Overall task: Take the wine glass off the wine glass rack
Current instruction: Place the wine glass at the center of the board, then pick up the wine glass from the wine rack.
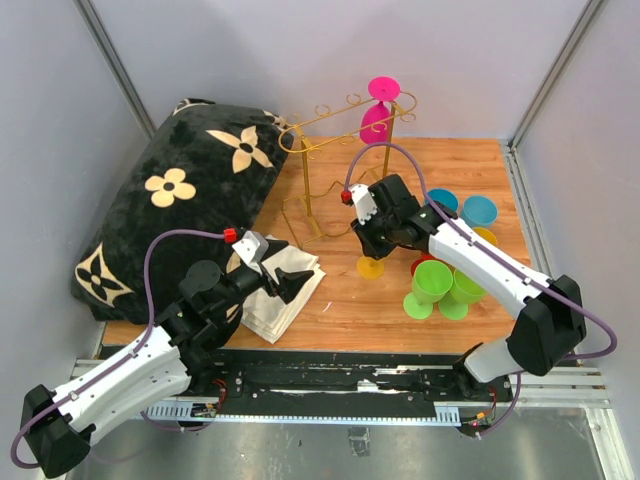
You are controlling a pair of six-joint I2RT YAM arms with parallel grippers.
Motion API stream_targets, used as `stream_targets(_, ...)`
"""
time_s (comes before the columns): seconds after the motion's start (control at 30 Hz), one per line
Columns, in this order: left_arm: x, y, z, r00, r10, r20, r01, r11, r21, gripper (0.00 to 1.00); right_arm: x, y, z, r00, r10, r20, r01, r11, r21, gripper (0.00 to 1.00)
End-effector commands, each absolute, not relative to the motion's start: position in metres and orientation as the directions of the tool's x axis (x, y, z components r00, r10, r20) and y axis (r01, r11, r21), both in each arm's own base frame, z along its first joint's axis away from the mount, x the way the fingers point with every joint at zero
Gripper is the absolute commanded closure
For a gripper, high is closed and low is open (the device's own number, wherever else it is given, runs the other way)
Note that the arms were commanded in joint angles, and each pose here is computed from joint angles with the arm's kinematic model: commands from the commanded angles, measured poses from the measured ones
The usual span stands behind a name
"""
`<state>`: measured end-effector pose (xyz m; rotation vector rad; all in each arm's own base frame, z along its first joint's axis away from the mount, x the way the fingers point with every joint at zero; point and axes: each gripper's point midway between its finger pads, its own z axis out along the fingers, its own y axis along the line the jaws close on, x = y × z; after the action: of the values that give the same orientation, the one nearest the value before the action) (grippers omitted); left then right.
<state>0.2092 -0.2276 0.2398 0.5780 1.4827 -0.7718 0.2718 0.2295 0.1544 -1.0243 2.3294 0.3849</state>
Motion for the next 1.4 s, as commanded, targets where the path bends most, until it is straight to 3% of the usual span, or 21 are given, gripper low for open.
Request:
stream_targets(0.0, 0.214, -0.225, 0.255, -0.028, -0.120, -0.992, 0.747, 0.657, -0.100, 0.00, 0.263, 0.225, 0.157, -0.550, -0.590, -0.590, -0.744, 0.667, 0.027, 0.78)
stream_targets(0.3, 0.216, -0.221, 0.259, -0.030, -0.150, -0.988, 0.724, 0.678, -0.125, 0.00, 0.264, 0.230, 0.188, -0.481, -0.540, -0.691, -0.758, 0.652, 0.018, 0.68)
stream_targets(0.67, 0.226, -0.211, 0.264, -0.037, -0.208, -0.978, 0.661, 0.729, -0.180, 0.00, 0.275, 0.220, 0.252, -0.288, -0.417, -0.862, -0.709, 0.698, -0.101, 0.60)
stream_targets(0.8, 0.232, -0.200, 0.279, -0.055, -0.315, -0.948, 0.594, 0.752, -0.284, 0.00, 0.288, 0.199, 0.281, -0.198, -0.354, -0.914, -0.602, 0.780, -0.172, 0.49)
stream_targets(0.97, 0.236, -0.189, 0.295, -0.061, -0.432, -0.900, 0.530, 0.750, -0.396, 0.00, 0.309, 0.155, 0.316, -0.100, -0.261, -0.960, -0.331, 0.919, -0.215, 0.19)
stream_targets(1.07, 0.243, -0.183, 0.293, -0.133, -0.480, -0.867, 0.443, 0.754, -0.485, 0.00, 0.315, 0.131, 0.334, -0.070, -0.226, -0.972, -0.220, 0.954, -0.206, 0.09)
stream_targets(1.23, 0.247, -0.196, 0.289, -0.264, -0.396, -0.879, 0.402, 0.783, -0.474, 0.00, 0.331, 0.105, 0.341, -0.097, -0.164, -0.982, -0.129, 0.980, -0.151, 0.03)
stream_targets(1.37, 0.247, -0.206, 0.285, -0.314, -0.408, -0.857, 0.402, 0.761, -0.510, 0.00, 0.347, 0.091, 0.339, -0.181, 0.024, -0.983, -0.109, 0.993, 0.045, 0.02)
